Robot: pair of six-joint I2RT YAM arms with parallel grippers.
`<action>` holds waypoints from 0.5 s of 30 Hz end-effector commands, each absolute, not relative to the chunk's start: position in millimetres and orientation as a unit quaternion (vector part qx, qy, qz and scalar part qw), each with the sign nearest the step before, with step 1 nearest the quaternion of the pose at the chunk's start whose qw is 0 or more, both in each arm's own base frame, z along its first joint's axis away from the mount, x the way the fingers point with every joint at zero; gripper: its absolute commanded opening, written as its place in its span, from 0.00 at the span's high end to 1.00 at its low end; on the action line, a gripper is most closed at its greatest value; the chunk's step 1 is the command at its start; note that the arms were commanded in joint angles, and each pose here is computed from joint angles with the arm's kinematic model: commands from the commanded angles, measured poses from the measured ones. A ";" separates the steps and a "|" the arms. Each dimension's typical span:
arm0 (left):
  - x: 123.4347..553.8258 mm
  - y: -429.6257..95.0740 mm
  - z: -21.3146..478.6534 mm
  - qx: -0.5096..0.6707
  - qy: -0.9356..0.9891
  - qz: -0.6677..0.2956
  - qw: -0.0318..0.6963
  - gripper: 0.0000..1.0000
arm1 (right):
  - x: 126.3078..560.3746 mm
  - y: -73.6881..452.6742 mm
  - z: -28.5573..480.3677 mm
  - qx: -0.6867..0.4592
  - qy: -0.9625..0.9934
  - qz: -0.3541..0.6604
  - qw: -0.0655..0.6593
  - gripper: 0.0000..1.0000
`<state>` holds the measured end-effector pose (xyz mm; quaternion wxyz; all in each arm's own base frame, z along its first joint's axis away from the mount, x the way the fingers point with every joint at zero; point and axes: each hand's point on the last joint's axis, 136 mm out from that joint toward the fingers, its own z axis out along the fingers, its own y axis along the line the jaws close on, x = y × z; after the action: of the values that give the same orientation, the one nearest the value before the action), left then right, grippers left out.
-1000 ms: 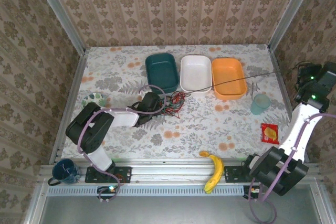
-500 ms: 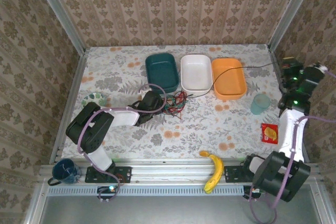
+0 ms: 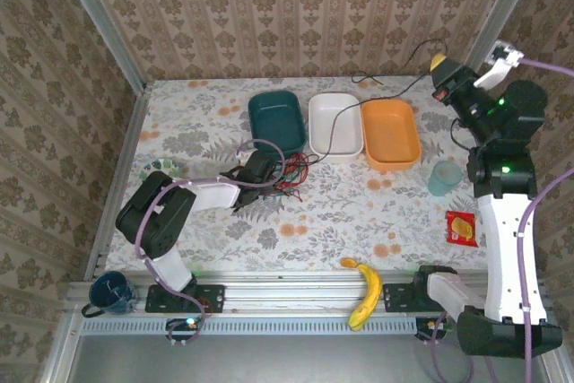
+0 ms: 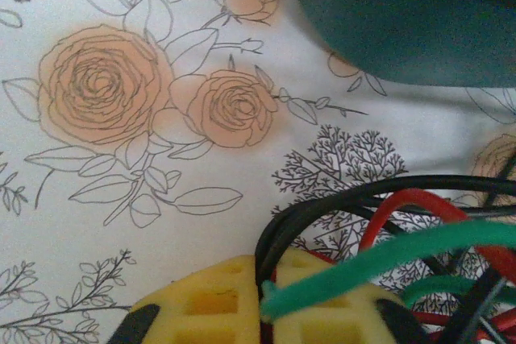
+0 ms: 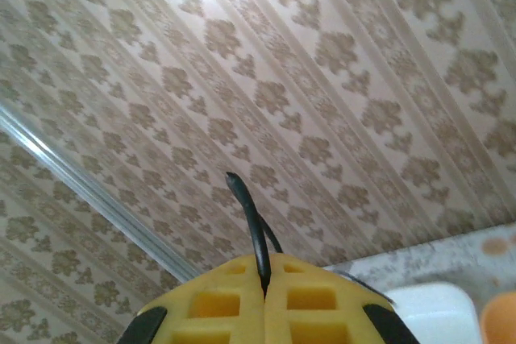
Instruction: Untangle the cables
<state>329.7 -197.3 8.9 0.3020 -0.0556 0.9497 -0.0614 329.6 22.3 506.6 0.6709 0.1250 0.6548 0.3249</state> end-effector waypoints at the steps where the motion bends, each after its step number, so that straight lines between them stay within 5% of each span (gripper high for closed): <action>1: 236.8 -96.0 -87.4 -0.039 0.985 0.137 0.103 1.00 | 316.9 16.8 548.0 0.103 0.645 0.281 0.703 1.00; 8: 228.0 -83.1 -91.0 -0.057 0.984 0.142 0.091 0.99 | 296.7 -49.8 607.7 0.194 0.587 0.199 0.760 1.00; 15: 223.7 -76.6 -93.6 -0.069 0.984 0.142 0.083 0.89 | 293.5 -112.5 618.9 0.284 0.521 0.244 0.767 1.00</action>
<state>332.9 -198.5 8.2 0.3072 -0.0614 0.9466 -0.0758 333.3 -81.3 514.8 0.6247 0.2942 0.6712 0.2697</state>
